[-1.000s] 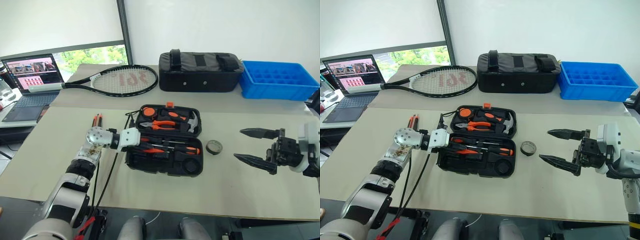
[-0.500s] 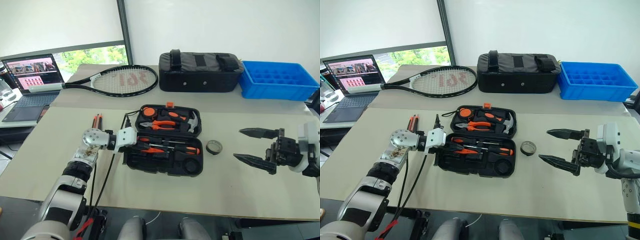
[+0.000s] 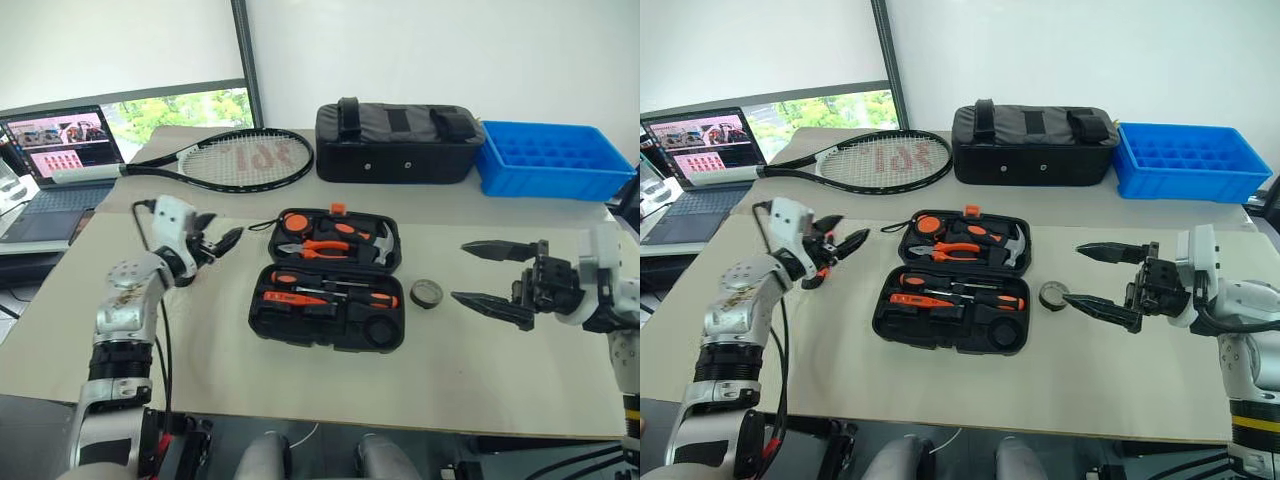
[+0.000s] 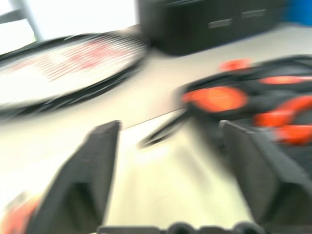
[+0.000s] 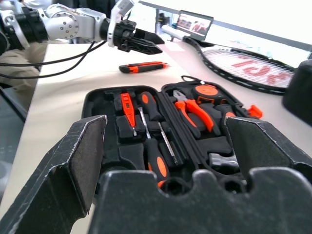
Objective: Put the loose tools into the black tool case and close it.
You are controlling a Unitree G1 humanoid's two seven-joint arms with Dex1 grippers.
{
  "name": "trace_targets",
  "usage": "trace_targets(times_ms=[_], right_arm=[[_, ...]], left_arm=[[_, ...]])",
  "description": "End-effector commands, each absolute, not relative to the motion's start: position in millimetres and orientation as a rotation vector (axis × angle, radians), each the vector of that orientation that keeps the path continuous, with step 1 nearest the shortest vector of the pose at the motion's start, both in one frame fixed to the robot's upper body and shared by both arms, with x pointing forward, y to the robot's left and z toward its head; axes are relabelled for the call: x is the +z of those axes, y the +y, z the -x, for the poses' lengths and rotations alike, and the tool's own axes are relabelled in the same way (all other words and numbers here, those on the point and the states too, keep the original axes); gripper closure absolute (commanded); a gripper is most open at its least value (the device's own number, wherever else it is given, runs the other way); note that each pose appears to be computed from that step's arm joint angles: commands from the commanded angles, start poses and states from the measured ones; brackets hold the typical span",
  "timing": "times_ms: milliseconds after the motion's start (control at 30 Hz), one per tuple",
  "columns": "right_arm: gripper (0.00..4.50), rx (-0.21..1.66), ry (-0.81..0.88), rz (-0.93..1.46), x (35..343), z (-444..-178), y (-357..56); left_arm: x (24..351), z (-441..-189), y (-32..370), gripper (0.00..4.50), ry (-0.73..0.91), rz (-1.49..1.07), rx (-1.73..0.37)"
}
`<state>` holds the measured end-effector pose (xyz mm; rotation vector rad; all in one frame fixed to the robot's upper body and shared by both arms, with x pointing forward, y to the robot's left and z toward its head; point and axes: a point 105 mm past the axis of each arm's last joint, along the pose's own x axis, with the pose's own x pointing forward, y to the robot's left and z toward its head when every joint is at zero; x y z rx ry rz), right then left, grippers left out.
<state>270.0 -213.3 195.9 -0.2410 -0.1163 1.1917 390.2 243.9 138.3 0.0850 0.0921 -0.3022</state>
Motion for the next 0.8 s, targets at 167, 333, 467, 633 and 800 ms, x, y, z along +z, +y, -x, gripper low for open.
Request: trace_targets(times_ms=[167,333,467,633,800], right_arm=[[0.0,1.24,-0.148,0.286,206.5,-276.3,-210.0],[0.0,1.256,-0.145,0.288,206.8,-277.7,-209.3],[0.0,1.262,-0.144,0.29,206.5,-278.1,-209.3],[0.0,1.262,-0.15,0.293,206.5,-279.1,-208.6],[0.0,1.26,-0.151,0.29,204.6,-277.4,-208.6]], left_arm=[[114.5,-386.7,268.9,0.05,0.252,-0.092,-0.076],[98.0,-383.3,289.3,0.05,0.34,-0.155,0.041],[89.5,-383.0,294.0,0.05,0.39,-0.155,0.057],[70.6,-380.7,280.3,0.05,0.477,-0.065,-0.01],[65.4,-379.1,285.1,1.57,0.496,-0.027,0.037]])
